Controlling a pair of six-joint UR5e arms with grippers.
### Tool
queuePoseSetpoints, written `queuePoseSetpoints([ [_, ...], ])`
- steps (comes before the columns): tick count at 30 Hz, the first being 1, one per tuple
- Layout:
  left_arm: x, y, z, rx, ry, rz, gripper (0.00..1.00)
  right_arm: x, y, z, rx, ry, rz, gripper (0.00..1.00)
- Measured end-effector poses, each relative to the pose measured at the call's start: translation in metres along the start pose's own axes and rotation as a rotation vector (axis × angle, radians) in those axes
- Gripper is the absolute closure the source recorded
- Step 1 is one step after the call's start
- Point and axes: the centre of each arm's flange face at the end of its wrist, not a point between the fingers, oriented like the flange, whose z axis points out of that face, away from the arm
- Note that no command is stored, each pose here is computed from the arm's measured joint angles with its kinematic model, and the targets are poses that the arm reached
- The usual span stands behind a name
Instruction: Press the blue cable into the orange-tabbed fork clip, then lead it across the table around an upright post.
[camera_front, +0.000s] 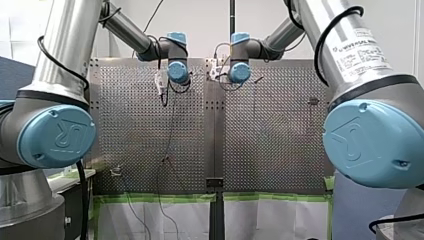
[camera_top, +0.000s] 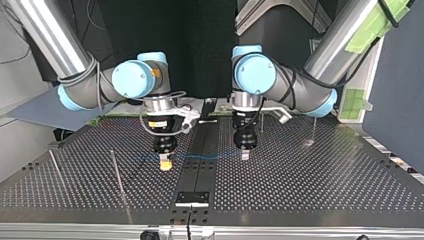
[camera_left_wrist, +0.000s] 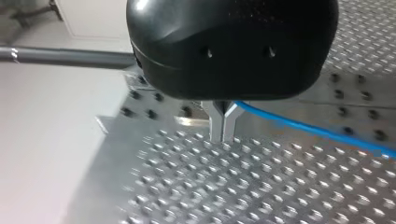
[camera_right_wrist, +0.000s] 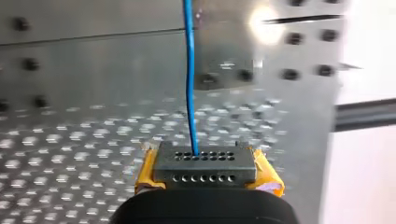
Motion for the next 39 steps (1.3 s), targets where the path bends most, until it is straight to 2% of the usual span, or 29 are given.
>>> queuePoseSetpoints([
  [7,-0.024,-0.015,0.000,0.030,-0.008,-0.006,1.00,0.046,0.006,-0.005,-0.008,0.051,0.011,1.00],
  [14,-0.046,-0.028,0.003,0.054,-0.013,-0.010,1.00,0.090,0.021,-0.013,-0.029,0.103,0.030,1.00],
  [18,-0.056,-0.035,0.004,0.066,-0.018,-0.014,1.00,0.103,0.031,-0.015,-0.043,0.116,0.035,1.00],
  [21,-0.064,-0.040,0.005,0.073,-0.023,-0.019,1.00,0.106,0.039,-0.016,-0.057,0.112,0.033,1.00],
  [27,-0.080,-0.051,0.009,0.089,-0.045,-0.026,1.00,0.102,0.055,-0.016,-0.089,0.078,0.023,1.00],
  [32,-0.071,-0.074,0.006,0.103,-0.011,-0.005,1.00,0.101,0.070,-0.015,-0.116,0.054,0.014,1.00],
  [39,-0.051,-0.113,-0.003,0.153,0.053,0.014,1.00,0.101,0.093,-0.012,-0.152,0.045,0.008,1.00],
])
